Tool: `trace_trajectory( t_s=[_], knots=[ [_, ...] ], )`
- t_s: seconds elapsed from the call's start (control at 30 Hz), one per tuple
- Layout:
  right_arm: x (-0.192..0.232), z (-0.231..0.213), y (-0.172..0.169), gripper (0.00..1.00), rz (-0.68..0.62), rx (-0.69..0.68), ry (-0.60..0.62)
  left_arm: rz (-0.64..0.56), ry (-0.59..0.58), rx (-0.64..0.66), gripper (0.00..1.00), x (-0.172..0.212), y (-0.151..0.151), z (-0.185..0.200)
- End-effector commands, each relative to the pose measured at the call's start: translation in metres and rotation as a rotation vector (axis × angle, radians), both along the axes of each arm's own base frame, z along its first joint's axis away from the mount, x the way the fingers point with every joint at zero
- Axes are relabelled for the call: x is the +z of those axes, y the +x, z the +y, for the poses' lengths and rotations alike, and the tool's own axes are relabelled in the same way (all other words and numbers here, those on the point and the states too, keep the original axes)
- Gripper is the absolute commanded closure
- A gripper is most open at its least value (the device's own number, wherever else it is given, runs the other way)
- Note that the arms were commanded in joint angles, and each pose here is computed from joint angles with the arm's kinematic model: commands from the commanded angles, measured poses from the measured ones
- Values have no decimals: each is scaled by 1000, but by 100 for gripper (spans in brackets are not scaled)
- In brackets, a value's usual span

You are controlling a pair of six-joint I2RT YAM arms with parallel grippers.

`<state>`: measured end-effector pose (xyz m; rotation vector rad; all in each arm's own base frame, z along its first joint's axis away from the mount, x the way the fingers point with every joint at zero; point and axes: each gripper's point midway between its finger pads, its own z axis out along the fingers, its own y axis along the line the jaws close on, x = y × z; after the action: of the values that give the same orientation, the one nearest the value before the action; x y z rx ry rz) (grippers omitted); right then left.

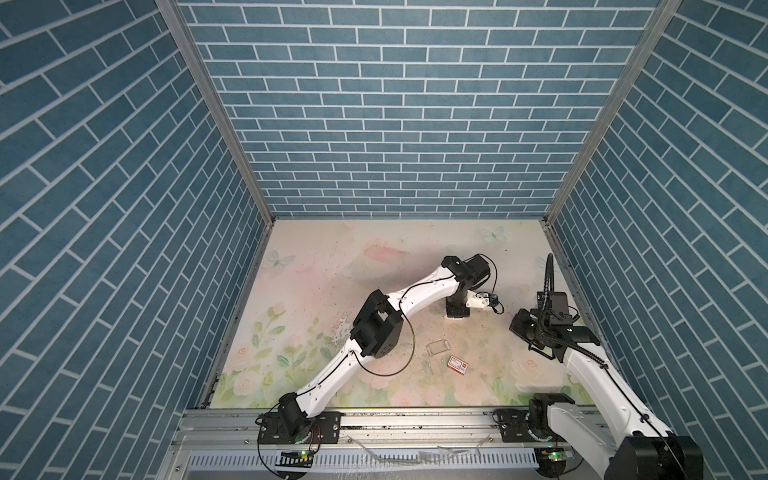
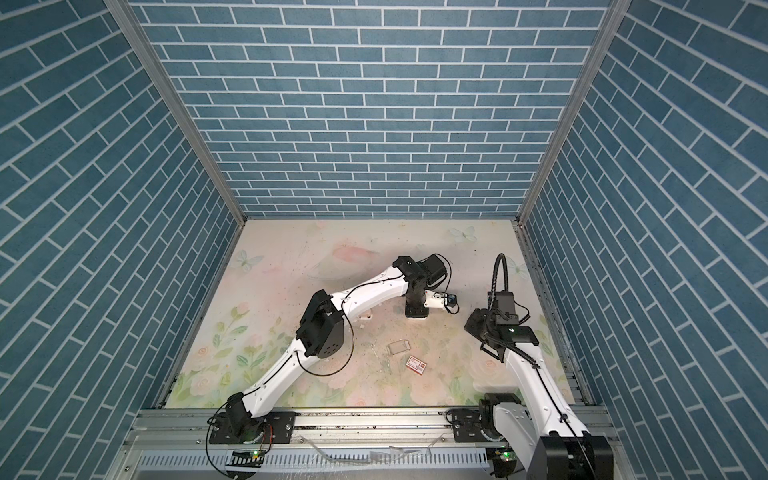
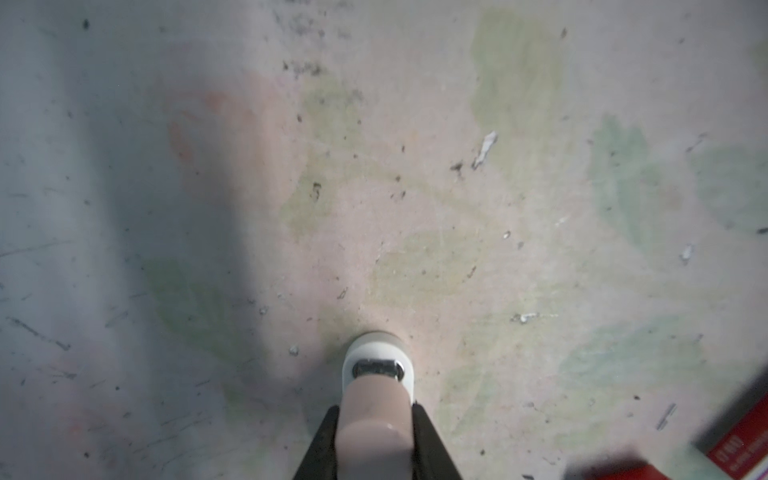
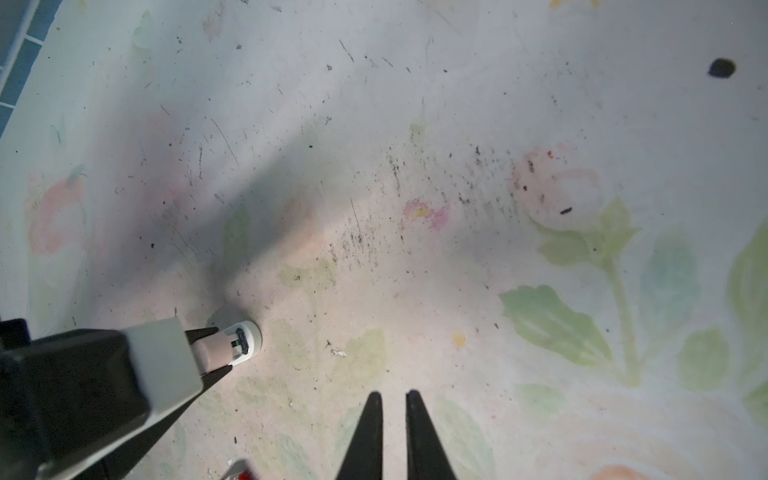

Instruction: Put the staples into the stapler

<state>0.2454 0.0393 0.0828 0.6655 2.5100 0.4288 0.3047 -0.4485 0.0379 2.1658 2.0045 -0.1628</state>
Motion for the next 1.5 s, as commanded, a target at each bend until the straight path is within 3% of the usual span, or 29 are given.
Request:
trace_trajectory(
  t_s=[0.0, 0.33, 0.6, 0.77, 0.9, 0.93, 0.97, 1.0, 1.03, 1.07, 1.1, 1.13, 1.47],
  knots=[
    [-2, -4, -4, 86, 8, -34, 0, -19, 16, 2, 71, 21, -1, 11],
    [-1, -4, -4, 85, 5, -32, 2, -10, -8, 1, 66, 31, -5, 11],
    [1, -2, -1, 78, -13, -16, 2, 7, -45, 10, 48, 45, -13, 13],
    [13, 1, 9, 68, -72, 30, -12, 5, -80, 12, 33, 67, -24, 22],
    [29, 0, 22, 51, -164, 53, -39, 0, -136, 45, 20, 93, -28, 37],
    [34, -1, 26, 49, -195, 61, -54, 3, -158, 63, 17, 102, -29, 42],
    [42, -3, 30, 38, -230, 68, -74, 5, -178, 83, 15, 110, -28, 48],
    [48, -5, 34, 34, -250, 69, -93, 7, -189, 102, 13, 114, -26, 55],
    [54, -10, 38, 24, -273, 58, -122, 3, -204, 123, 11, 122, -25, 63],
    [60, -12, 43, 6, -302, 62, -150, -4, -221, 152, 10, 129, -21, 73],
    [64, -14, 47, 2, -329, 70, -174, -13, -237, 177, 8, 134, -17, 81],
    [70, -17, 51, 2, -361, 75, -207, -19, -250, 210, 1, 138, -14, 93],
    [90, -51, 72, 2, -480, 59, -504, -163, -394, 659, 0, 142, 45, 231]
  ],
)
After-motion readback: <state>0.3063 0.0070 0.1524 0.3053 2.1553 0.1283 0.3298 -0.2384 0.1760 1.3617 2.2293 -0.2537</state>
